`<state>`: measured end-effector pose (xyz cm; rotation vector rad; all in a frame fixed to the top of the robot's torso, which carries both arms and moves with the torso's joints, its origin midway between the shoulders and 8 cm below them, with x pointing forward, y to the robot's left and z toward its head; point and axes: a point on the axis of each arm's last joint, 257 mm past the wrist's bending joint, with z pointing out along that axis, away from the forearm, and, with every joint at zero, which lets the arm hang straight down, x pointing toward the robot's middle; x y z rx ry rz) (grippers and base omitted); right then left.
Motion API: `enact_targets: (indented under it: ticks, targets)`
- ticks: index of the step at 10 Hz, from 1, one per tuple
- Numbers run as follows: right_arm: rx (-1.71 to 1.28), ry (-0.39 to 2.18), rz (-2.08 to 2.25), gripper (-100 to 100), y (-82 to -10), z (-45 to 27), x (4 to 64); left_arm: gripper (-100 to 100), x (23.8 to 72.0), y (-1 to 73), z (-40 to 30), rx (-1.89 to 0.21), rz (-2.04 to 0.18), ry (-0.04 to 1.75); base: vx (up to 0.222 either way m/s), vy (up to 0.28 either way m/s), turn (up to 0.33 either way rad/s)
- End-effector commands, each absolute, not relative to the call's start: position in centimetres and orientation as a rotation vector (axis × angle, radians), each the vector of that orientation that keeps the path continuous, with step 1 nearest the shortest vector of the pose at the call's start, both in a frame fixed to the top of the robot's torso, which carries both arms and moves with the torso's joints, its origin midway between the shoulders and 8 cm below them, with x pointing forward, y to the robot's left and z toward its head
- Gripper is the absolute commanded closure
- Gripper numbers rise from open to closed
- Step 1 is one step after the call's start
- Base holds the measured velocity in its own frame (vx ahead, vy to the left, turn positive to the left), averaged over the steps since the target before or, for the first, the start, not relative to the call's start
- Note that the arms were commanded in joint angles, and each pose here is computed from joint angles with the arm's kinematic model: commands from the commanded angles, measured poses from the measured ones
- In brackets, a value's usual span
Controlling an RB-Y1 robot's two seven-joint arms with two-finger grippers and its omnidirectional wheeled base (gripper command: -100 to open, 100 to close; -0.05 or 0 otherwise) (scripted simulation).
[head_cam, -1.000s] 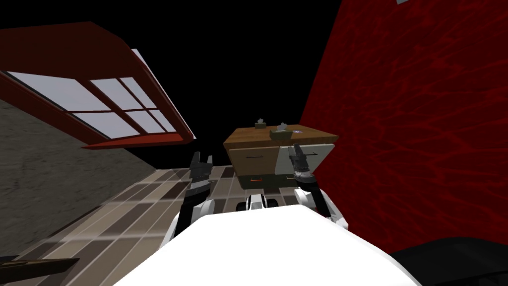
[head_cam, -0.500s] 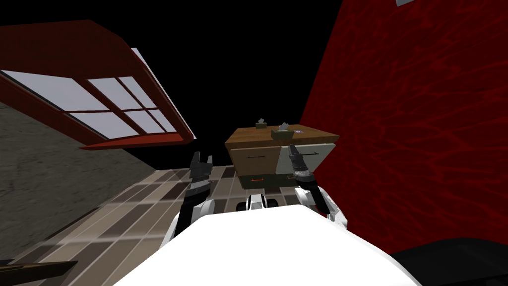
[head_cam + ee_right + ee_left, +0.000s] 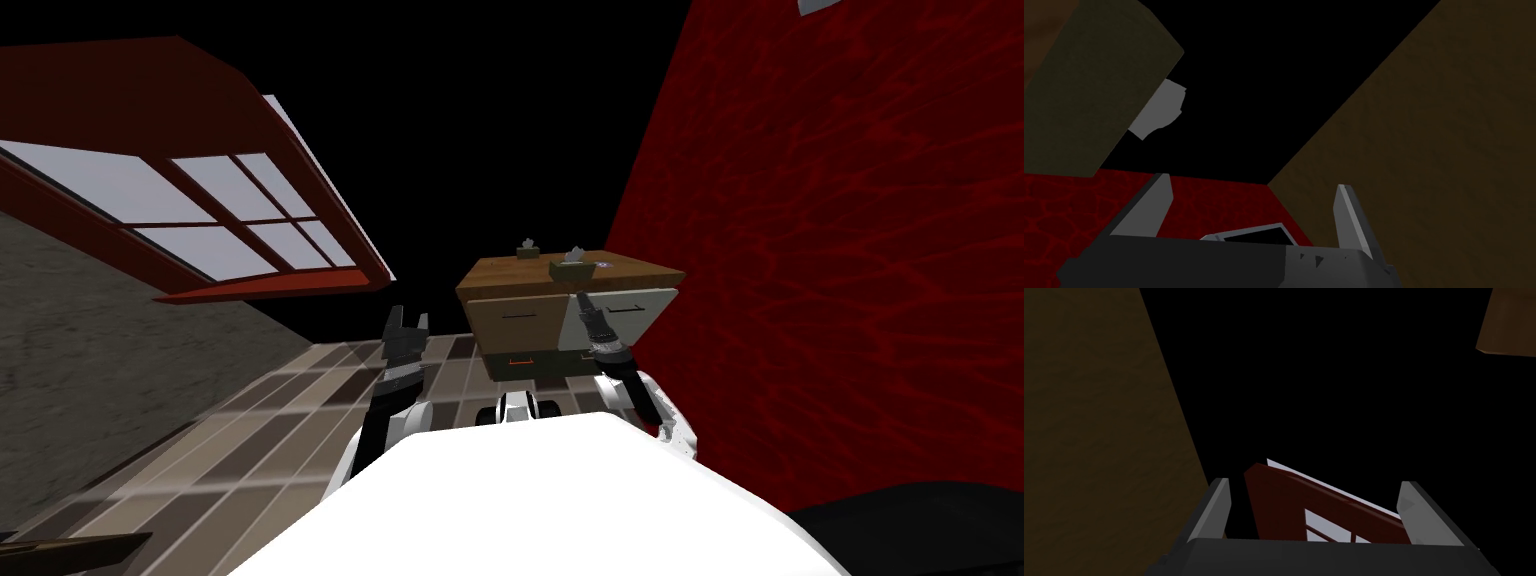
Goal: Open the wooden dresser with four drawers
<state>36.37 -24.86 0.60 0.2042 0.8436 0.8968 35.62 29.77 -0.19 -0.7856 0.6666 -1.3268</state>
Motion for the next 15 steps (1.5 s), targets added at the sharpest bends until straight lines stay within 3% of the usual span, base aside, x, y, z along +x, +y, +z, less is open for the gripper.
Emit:
enact_targets:
  ticks: [1, 15]
  targets:
    - [0.143, 0.859, 0.817, -100, -24.5, 0.4, 36.8, 0, 35.6, 29.8, -0.2, -0.786, -1.327, 0.667, -0.002, 0.045, -0.026]
    - [-0.151, 0.887, 0.376, -100, -23.5, -0.8, 38.8, 0, 35.6, 29.8, -0.2, -0.786, -1.327, 0.667, 0.000, 0.042, -0.017]
